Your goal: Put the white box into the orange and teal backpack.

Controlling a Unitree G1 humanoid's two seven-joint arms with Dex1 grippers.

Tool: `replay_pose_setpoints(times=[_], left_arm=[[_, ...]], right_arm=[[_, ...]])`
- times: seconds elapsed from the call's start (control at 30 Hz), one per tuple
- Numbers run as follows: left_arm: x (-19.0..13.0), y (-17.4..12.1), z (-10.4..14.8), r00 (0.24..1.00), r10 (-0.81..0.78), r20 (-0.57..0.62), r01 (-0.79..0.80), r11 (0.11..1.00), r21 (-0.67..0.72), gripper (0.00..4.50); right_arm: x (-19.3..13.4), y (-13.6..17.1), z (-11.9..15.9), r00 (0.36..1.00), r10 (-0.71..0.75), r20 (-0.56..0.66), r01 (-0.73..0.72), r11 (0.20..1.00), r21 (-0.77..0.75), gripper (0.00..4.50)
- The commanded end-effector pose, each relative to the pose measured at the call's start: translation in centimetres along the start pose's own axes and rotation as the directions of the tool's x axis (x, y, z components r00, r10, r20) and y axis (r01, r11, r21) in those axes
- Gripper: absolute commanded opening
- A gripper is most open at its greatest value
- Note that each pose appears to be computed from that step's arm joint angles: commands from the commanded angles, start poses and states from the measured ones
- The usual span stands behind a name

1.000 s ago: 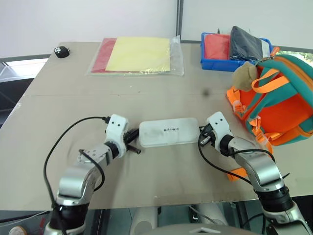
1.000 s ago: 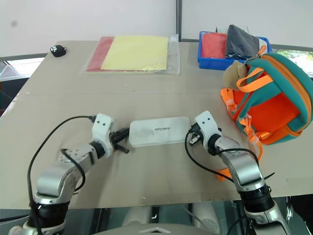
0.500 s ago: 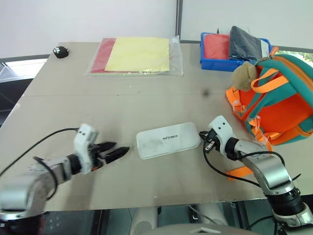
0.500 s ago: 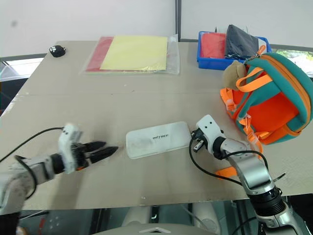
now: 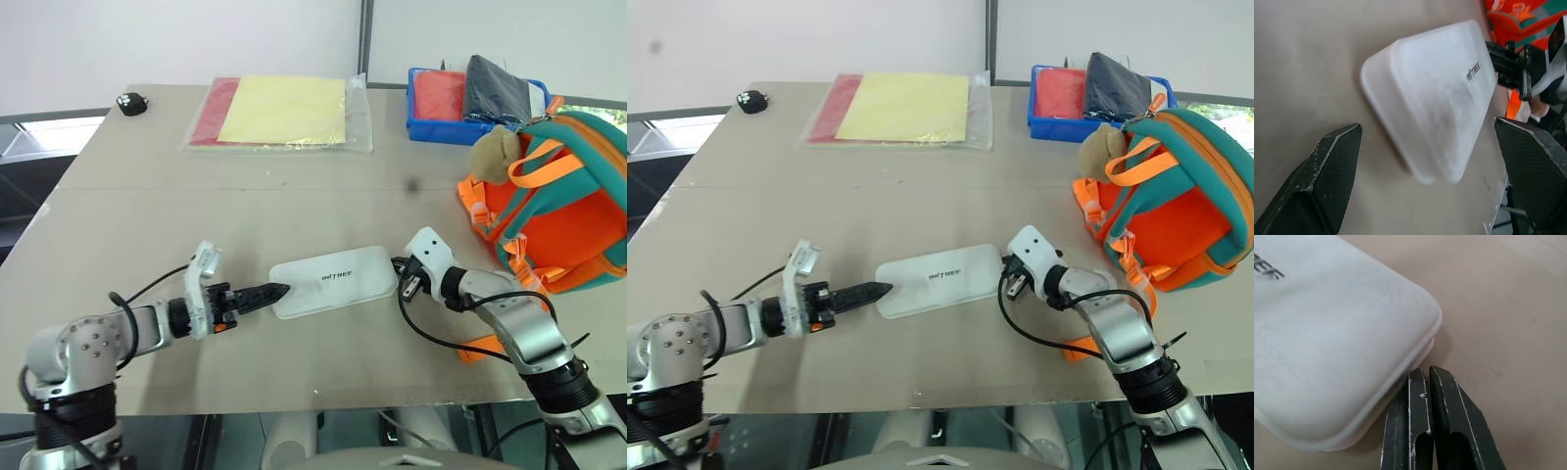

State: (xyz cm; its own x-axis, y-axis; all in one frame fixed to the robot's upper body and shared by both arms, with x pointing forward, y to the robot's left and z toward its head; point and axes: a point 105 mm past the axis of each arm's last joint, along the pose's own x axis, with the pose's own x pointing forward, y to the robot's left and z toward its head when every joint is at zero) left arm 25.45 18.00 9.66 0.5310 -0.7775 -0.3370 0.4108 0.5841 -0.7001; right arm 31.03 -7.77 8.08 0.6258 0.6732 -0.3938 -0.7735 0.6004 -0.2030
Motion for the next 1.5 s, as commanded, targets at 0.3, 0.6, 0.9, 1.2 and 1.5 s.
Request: replay_pose_setpoints(times=[0.3,0.6,0.9,1.2,1.5], left_arm=[[2.9,-2.0,-1.5,0.997,-0.071,0.006,0.071,0.995,-0.069,2.21],[2.9,-3.3,1.8,0.981,-0.135,0.137,0.138,0.990,-0.018,1.10],[4.6,-4.2,6.5,0.960,-0.180,0.212,0.175,0.984,0.045,1.10],[5.8,-5.2,7.8,0.951,-0.220,0.216,0.203,0.974,0.096,1.10],[4.9,-5.1,8.1,0.941,-0.191,0.279,0.159,0.978,0.132,1.10]], right_arm=[[-0.1,0.7,1.9,0.994,0.029,0.101,-0.029,1.000,-0.006,0.00],[-8.4,-2.6,5.6,0.923,-0.259,0.283,0.216,0.961,0.174,2.27],[-14.7,-2.0,3.9,0.813,-0.561,0.155,0.482,0.799,0.359,4.09],[-15.2,-8.4,3.9,0.583,-0.809,0.073,0.723,0.558,0.407,4.09],[-12.7,-14.5,5.1,0.492,-0.856,0.159,0.797,0.517,0.313,1.72]])
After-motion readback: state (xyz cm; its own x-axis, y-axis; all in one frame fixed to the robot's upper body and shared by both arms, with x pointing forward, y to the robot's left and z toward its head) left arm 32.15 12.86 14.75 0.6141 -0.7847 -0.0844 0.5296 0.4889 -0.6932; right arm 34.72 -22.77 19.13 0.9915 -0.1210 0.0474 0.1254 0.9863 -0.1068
